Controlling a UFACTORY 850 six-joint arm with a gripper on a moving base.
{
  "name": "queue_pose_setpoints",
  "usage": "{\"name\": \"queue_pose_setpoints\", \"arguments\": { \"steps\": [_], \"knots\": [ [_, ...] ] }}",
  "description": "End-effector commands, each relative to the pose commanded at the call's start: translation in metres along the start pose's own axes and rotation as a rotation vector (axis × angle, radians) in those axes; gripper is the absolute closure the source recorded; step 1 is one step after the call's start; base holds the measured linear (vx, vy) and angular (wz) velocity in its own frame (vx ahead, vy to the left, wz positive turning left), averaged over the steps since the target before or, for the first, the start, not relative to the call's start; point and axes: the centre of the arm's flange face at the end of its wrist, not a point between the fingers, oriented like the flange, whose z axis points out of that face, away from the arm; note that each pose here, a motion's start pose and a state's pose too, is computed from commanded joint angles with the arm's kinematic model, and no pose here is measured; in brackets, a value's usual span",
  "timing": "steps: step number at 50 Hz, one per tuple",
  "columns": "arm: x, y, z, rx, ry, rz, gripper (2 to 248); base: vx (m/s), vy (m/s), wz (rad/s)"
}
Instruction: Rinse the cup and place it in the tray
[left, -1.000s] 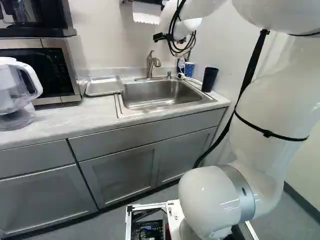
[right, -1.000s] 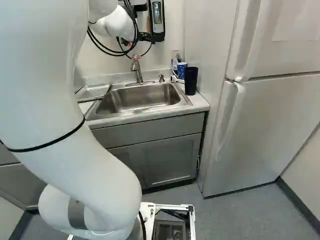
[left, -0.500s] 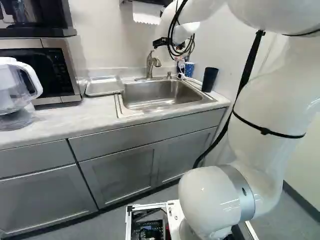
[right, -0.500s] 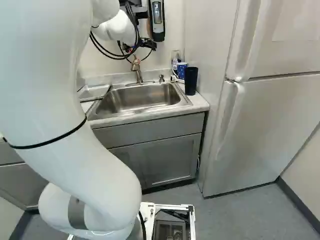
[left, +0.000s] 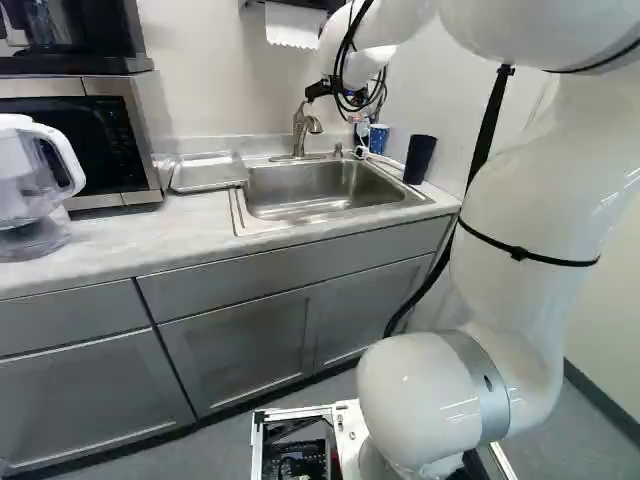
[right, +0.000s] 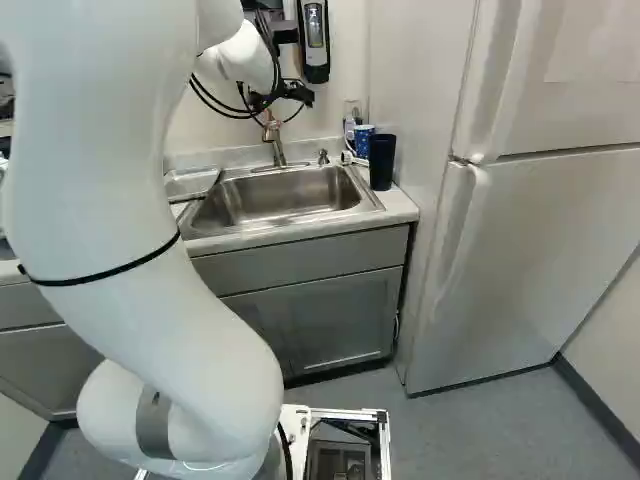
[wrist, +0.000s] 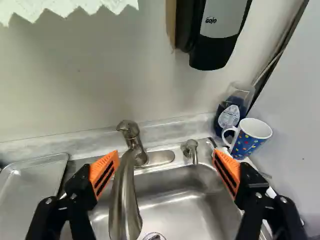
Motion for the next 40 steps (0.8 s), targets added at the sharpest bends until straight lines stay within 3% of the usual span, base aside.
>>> {"name": "queue_pose_setpoints", "arguments": {
  "steps": [24,40],
  "knots": [
    [0.001,-0.005,0.045,0.008,-0.035,-0.004,3,0.000,0.000,0.000],
    [0.010,-0.010,0.071,0.013,-0.025,-0.006,3,0.000,0.000,0.000]
  ]
}}
